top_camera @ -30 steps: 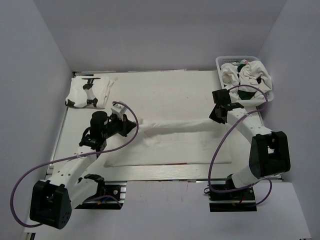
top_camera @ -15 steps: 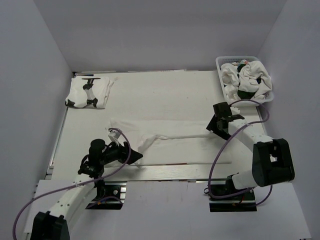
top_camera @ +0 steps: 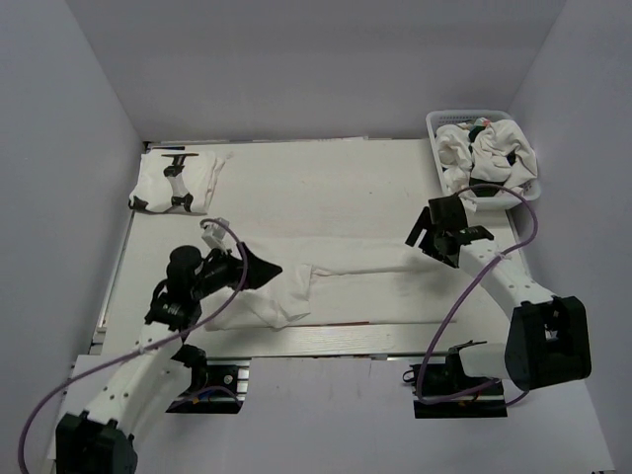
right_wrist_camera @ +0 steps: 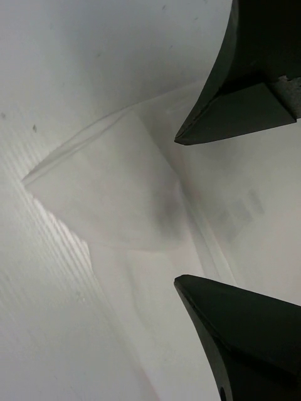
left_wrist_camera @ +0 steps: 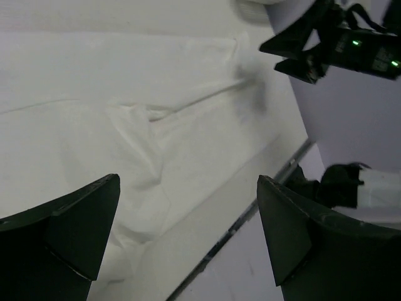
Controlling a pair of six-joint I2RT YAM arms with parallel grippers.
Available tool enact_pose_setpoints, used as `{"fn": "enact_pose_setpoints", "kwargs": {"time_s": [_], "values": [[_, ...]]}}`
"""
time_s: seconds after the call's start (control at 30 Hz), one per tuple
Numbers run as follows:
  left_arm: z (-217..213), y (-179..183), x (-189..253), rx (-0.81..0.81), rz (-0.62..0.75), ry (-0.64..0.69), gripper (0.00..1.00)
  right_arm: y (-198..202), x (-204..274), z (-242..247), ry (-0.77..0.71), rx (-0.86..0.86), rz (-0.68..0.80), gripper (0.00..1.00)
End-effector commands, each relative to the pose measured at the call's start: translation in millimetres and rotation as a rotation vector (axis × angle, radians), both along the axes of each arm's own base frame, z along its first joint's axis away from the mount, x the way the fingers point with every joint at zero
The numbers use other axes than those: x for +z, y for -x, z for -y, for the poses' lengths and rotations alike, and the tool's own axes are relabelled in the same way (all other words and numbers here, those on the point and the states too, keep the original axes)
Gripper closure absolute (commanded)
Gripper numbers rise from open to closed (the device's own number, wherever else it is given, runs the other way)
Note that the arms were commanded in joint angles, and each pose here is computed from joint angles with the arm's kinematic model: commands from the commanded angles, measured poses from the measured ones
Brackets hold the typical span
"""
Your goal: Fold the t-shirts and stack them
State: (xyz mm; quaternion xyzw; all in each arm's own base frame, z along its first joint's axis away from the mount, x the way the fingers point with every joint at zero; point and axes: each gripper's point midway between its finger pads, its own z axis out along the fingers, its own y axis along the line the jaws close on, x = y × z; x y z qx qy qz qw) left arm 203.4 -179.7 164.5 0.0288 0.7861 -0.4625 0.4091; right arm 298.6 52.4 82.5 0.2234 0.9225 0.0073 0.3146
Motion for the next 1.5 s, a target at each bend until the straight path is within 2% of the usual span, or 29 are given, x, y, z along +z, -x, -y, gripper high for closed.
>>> {"fn": "enact_pose_setpoints", "kwargs": {"time_s": [0.0,0.07,0.17,0.23,0.33,0.4,0.47,0.67,0.73,0.9,0.93,1.03,1.07,1.17,1.27,1.3,1.33,1.37,1.4,1.47], "values": [[-7,-30,-27,0.098,-0.128,-0.080,0.00,-36,21,-28,-0.038,0.165,0.113,0.10],[-4,-45,-24,0.095,-0.113,-0.086,0.00,-49,23,-40,-0.039,0.224,0.143,0.10],[-7,-62,-40,0.125,-0.172,-0.148,0.00,-58,8,-50,-0.055,0.252,0.106,0.10],[-11,-67,-54,0.153,-0.235,-0.186,0.00,-59,-10,-51,-0.065,0.244,0.061,0.10],[-27,-65,-92,0.226,-0.404,-0.303,0.00,-51,-37,-47,-0.061,0.212,-0.014,0.10],[-33,-53,-116,0.240,-0.516,-0.348,0.00,-44,-52,-41,-0.043,0.190,-0.066,0.10],[-39,-48,-124,0.257,-0.573,-0.391,0.00,-37,-64,-41,-0.045,0.182,-0.106,0.10],[-58,8,-147,0.256,-0.861,-0.520,0.00,-25,-75,-24,0.001,0.104,-0.165,0.10],[-62,32,-148,0.250,-0.970,-0.543,0.00,-20,-79,-16,0.014,0.063,-0.181,0.10],[-54,59,-126,0.216,-1.045,-0.490,0.00,-13,-84,5,0.038,-0.023,-0.219,0.10],[-62,71,-121,0.230,-1.088,-0.531,0.00,-10,-86,5,0.028,-0.022,-0.232,0.10],[-82,77,-102,0.302,-1.072,-0.622,0.00,-11,-90,7,0.012,-0.033,-0.246,0.10],[-87,93,-99,0.296,-1.121,-0.647,0.00,-11,-89,9,0.016,-0.035,-0.247,0.10],[-81,93,-85,0.236,-1.060,-0.628,0.00,-13,-85,11,0.017,-0.038,-0.233,0.10],[-77,55,-56,0.246,-0.918,-0.615,0.00,-15,-80,7,0.008,-0.009,-0.204,0.10],[-74,36,-57,0.261,-0.891,-0.617,0.00,-21,-73,4,-0.003,0.009,-0.164,0.10],[-74,36,-57,0.261,-0.890,-0.617,0.00,-21,-72,4,-0.003,0.009,-0.163,0.10],[-69,27,-57,0.253,-0.870,-0.593,0.00,-26,-69,1,-0.017,0.023,-0.138,0.10],[-60,5,-59,0.258,-0.791,-0.546,0.00,-28,-65,-2,-0.023,0.043,-0.109,0.10],[-51,-11,-75,0.263,-0.766,-0.498,0.00,-29,-61,-9,-0.045,0.087,-0.083,0.10]]}}
